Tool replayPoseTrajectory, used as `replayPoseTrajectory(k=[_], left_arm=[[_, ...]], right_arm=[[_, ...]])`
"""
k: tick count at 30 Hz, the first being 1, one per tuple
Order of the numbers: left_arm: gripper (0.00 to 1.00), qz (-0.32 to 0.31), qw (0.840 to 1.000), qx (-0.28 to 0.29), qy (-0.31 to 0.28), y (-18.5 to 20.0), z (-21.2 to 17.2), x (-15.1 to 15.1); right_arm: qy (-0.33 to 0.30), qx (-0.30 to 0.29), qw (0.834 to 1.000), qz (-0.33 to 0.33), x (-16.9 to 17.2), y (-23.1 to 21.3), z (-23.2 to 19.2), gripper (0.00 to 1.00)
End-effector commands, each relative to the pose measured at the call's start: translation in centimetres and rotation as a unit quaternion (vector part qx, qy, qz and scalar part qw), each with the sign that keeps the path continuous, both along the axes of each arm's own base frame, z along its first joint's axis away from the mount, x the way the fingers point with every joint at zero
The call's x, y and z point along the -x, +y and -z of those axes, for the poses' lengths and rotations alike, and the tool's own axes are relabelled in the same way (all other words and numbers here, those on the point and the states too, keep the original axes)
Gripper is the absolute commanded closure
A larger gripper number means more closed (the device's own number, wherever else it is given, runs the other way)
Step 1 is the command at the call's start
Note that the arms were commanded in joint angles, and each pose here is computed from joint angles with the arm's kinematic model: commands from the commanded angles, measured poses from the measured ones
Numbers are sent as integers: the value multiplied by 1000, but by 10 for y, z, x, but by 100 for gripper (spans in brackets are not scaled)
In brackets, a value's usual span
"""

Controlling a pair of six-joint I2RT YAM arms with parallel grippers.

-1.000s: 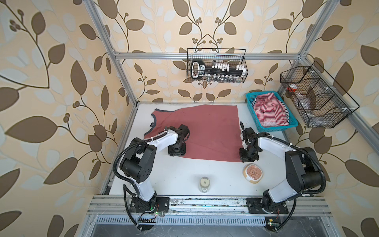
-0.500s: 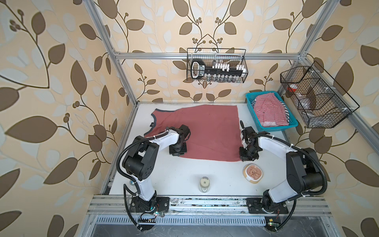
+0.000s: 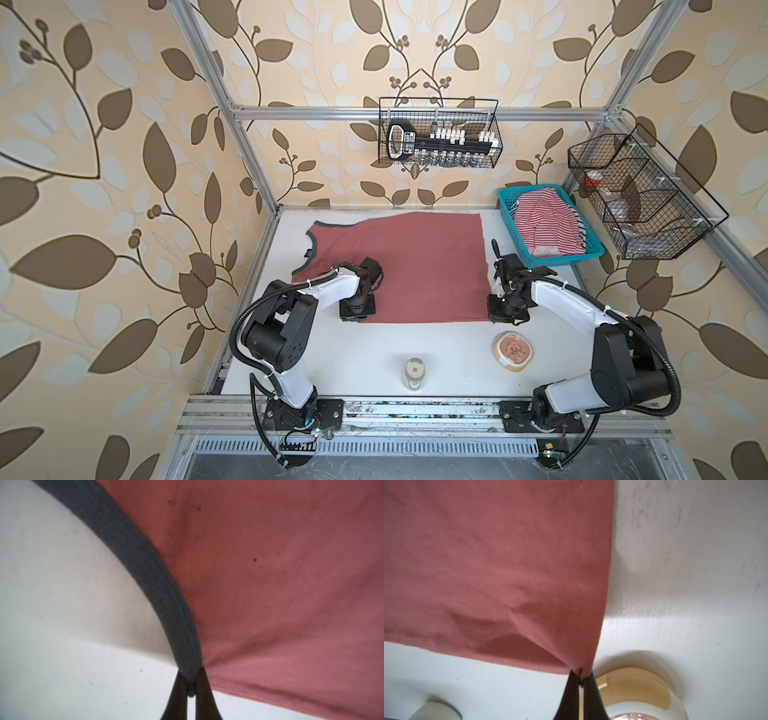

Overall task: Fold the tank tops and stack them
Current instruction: 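Lift the hem with both grippers and fold it away from the robot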

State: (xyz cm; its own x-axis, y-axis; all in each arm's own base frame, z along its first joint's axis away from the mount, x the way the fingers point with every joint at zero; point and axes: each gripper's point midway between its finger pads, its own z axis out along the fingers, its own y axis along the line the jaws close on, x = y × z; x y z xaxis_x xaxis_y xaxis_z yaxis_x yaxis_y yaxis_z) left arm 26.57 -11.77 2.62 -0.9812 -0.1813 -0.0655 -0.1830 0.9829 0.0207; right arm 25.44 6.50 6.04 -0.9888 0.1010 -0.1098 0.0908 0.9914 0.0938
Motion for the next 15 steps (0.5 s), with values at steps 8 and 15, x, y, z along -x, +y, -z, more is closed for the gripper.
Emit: replayPoseTrajectory(k=[8, 15], left_arm=[[100, 15, 999, 12, -38, 4, -57, -3], [100, 43, 998, -16, -48, 3, -68, -37]], right_arm=[[-38, -36, 999, -13, -8, 9, -35, 100], [-42, -40, 998, -21, -39, 4, -43, 100]])
